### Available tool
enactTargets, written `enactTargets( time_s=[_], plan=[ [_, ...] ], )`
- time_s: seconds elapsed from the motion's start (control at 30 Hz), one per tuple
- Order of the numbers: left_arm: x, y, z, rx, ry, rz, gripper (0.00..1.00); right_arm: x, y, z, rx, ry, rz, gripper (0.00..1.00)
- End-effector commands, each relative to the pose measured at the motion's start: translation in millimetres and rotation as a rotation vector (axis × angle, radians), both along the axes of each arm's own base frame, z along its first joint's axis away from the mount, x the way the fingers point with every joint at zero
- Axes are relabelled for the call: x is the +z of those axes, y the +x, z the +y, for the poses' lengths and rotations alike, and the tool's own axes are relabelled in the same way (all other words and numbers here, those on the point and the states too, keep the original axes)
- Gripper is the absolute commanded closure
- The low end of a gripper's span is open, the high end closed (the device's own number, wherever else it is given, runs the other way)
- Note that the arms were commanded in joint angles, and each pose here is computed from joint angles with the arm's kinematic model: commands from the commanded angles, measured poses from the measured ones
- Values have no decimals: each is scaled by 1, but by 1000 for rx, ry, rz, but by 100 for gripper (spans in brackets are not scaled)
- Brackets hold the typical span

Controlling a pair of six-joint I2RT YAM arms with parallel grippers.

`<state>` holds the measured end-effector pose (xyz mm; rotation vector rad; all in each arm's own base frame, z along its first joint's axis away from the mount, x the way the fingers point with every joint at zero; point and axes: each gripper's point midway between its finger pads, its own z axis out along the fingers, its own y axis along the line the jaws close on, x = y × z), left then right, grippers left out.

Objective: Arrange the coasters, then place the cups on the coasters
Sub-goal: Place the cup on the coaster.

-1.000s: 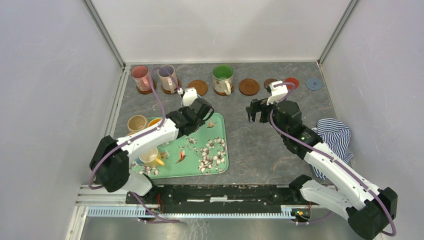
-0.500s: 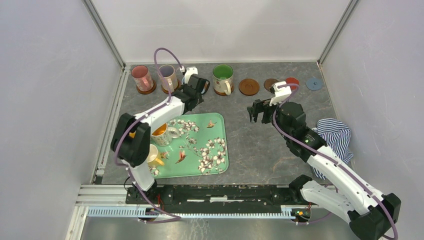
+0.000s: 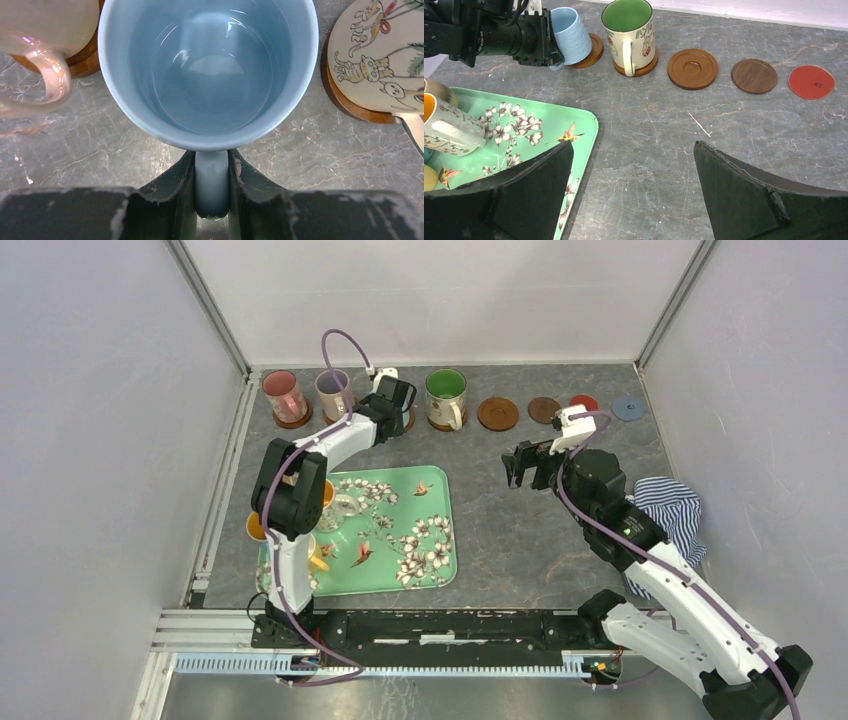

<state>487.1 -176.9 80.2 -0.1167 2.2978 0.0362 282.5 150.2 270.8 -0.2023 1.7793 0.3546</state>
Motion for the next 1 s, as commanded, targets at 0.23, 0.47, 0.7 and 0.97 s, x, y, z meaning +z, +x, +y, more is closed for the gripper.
enactTargets(
  time_s=[0.23, 0.47, 0.7, 0.97],
  plan=[
    [44, 62, -15, -34, -25, -162, 98, 26, -2, -8, -28, 11, -59, 2],
    [28, 65, -8, -8, -19, -132, 98, 24, -1, -10, -34, 1, -57, 2],
    [21, 68, 3, 3, -24, -115, 98, 21, 0, -8, -29, -1, -49, 2],
    [29, 67, -2, -25, -38, -128, 98, 19, 0, -7, -29, 2, -44, 2]
  ],
)
